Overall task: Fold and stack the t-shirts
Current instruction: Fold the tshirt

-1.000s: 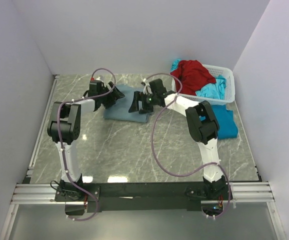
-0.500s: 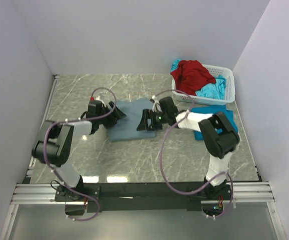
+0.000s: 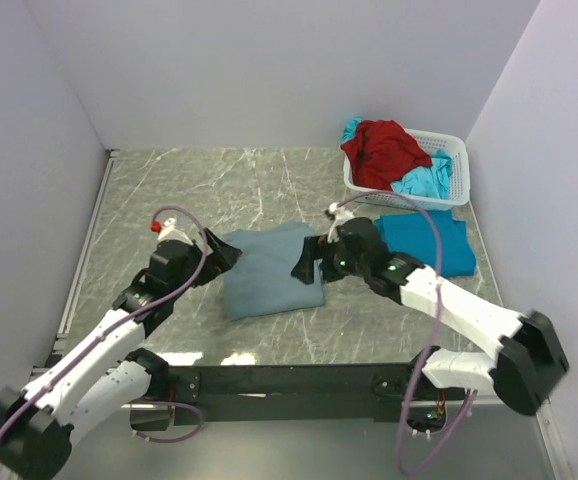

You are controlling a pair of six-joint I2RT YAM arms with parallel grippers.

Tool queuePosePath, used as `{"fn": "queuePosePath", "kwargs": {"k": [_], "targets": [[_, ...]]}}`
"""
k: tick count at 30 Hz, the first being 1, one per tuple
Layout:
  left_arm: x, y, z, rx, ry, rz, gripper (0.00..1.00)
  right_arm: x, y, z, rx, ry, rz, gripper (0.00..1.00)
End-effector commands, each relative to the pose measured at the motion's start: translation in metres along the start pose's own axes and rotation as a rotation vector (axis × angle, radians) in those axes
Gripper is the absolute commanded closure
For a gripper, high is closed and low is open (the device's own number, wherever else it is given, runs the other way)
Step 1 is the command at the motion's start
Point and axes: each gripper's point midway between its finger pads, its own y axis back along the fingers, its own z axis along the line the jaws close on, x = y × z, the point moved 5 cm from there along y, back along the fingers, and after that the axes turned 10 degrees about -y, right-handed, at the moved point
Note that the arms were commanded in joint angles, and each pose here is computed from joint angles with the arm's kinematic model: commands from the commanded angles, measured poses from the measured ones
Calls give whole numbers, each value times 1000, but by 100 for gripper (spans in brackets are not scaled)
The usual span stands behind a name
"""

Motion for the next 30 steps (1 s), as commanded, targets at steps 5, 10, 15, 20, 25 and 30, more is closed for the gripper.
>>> {"fn": "queuePosePath", "kwargs": {"k": [5, 10, 15, 20, 25, 30], "targets": [[-65, 30, 5, -179, -15, -322, 1, -53, 44, -12, 170, -47, -387, 4], [-81, 33, 0, -182, -61, -390, 1, -55, 25, -29, 197, 3, -311, 4], [-77, 27, 6, -183, -76, -407, 1, -56, -11, -51, 280, -27, -199, 4], [-71, 28, 10, -155, -66, -431, 1, -53, -47, -57, 281, -11, -83, 4], [-71, 30, 19, -211, -69, -440, 1, -48, -72, -66, 318, -10, -15, 5], [-70, 24, 18, -228, -65, -409, 1, -37, -88, -77, 355, -21, 23, 10]]}}
